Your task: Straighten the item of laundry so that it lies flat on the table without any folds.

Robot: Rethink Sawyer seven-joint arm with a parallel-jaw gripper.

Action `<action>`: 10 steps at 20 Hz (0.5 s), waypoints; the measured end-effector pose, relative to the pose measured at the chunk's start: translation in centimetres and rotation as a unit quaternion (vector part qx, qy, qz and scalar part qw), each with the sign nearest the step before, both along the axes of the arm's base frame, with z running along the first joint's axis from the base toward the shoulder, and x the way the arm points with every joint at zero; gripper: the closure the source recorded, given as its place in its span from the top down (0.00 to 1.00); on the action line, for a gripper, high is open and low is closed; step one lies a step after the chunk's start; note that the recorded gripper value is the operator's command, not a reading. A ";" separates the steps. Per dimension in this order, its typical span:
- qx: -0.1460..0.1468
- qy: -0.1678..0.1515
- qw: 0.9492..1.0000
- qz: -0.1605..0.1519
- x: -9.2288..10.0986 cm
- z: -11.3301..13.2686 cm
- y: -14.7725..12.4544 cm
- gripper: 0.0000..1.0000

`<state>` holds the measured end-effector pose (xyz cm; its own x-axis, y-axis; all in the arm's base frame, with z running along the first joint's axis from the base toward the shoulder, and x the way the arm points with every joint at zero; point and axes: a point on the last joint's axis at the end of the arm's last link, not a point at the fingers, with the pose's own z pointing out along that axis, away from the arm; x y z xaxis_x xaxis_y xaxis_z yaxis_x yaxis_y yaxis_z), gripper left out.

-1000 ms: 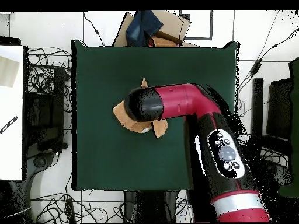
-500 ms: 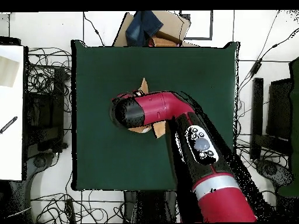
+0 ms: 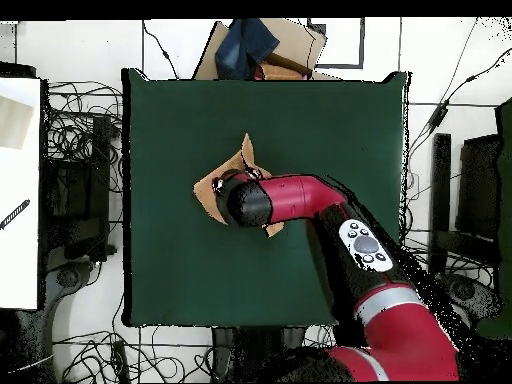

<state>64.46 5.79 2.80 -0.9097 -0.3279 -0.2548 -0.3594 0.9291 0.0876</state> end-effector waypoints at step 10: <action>0.002 -0.011 1.000 0.021 -1.7 -3.5 0.0 1.00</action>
<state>62.72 5.84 -0.67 -0.8896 -0.3638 -0.2762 -0.3992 0.9131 0.0831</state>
